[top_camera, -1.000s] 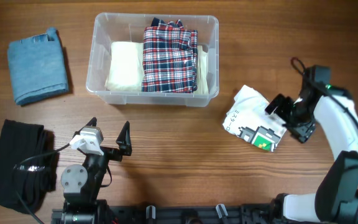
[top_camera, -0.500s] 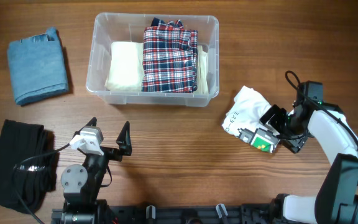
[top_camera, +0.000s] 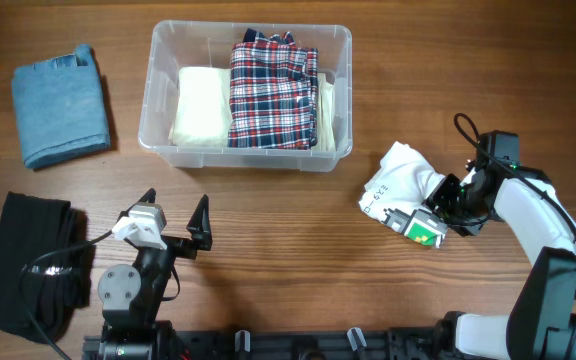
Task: Pack container
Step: 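Lift the white shirt with the right gripper and lower it into the bin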
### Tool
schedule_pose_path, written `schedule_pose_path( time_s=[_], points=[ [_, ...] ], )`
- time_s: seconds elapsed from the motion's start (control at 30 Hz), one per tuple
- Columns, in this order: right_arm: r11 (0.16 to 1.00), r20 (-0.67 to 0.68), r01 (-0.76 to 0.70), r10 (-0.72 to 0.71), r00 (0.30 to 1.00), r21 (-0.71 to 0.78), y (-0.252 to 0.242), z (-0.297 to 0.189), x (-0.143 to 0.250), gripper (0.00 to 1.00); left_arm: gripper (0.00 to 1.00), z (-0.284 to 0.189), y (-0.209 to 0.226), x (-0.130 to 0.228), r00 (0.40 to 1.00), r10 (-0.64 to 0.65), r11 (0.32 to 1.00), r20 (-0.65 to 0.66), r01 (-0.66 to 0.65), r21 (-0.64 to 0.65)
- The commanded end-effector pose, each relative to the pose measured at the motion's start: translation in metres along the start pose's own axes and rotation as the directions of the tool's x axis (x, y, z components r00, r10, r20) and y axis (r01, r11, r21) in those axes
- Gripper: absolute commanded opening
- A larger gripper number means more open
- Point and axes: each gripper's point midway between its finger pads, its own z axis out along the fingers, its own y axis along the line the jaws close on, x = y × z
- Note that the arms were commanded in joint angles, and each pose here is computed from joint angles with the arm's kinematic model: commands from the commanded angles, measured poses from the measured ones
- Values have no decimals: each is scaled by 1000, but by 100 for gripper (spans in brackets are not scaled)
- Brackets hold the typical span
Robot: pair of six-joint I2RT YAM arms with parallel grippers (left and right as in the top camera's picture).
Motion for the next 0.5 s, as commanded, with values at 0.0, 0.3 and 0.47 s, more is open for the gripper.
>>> schedule_pose_path(
  time_s=[0.0,0.3,0.47],
  points=[
    [994,2,57,-57,998,92,-16,5,-1,24,100,0,0,2,1000,-11,1000,-6,11,3],
    [983,118,184,-181,976,-19,37,-55,-53,11,100,0,0,2,1000,-11,1000,-6,11,3],
    [913,255,326,-264,930,-244,104,-116,-83,10,100,0,0,2,1000,-11,1000,-6,11,4]
  ],
)
